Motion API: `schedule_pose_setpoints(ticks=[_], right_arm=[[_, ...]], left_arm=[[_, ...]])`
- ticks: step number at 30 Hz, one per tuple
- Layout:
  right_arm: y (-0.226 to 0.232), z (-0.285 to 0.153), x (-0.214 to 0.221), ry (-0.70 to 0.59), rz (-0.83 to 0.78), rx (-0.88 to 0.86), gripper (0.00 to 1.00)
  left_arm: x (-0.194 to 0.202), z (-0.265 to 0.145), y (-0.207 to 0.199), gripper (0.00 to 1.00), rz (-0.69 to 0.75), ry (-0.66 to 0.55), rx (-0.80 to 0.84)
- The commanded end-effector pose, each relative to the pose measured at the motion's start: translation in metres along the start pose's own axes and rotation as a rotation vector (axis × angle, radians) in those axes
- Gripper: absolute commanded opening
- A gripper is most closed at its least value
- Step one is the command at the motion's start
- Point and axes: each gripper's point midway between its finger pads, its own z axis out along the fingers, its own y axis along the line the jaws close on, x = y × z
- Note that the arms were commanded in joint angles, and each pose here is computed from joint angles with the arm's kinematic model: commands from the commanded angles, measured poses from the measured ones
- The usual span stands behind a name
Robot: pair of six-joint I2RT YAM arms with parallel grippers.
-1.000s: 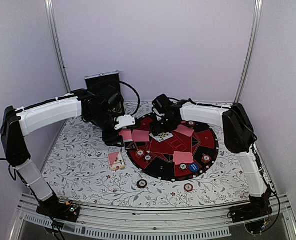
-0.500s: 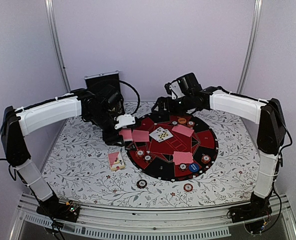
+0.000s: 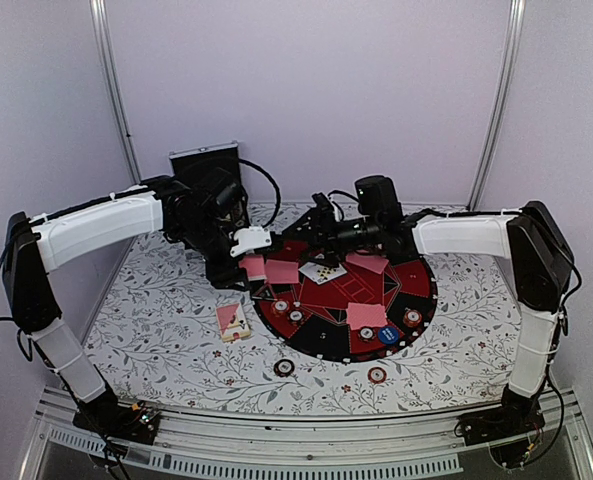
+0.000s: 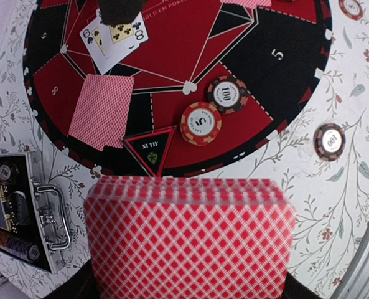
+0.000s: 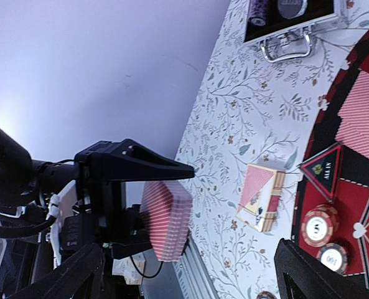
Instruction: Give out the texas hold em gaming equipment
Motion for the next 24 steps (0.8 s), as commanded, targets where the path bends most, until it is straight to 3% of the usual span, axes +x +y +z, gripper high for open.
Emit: schedule_pose_setpoints(ticks=[1, 14, 24], right_arm=[[0.025, 0.016, 0.012, 0.057, 0.006, -0.117, 0.99], [0.009, 0.036, 0.03, 0.121, 0.086, -0.15, 0.94], [0.023, 0.052, 0.035, 0.156, 0.089, -0.201, 0.92]], left_arm=[[-0.014, -0.015, 0.012, 0.0, -0.007, -0.058, -0.047], [-0.018, -0.021, 0.014, 0.0, -0.005, -0.078, -0.053], [-0.024, -0.024, 0.015, 0.0, -0.003, -0.101, -0.052]])
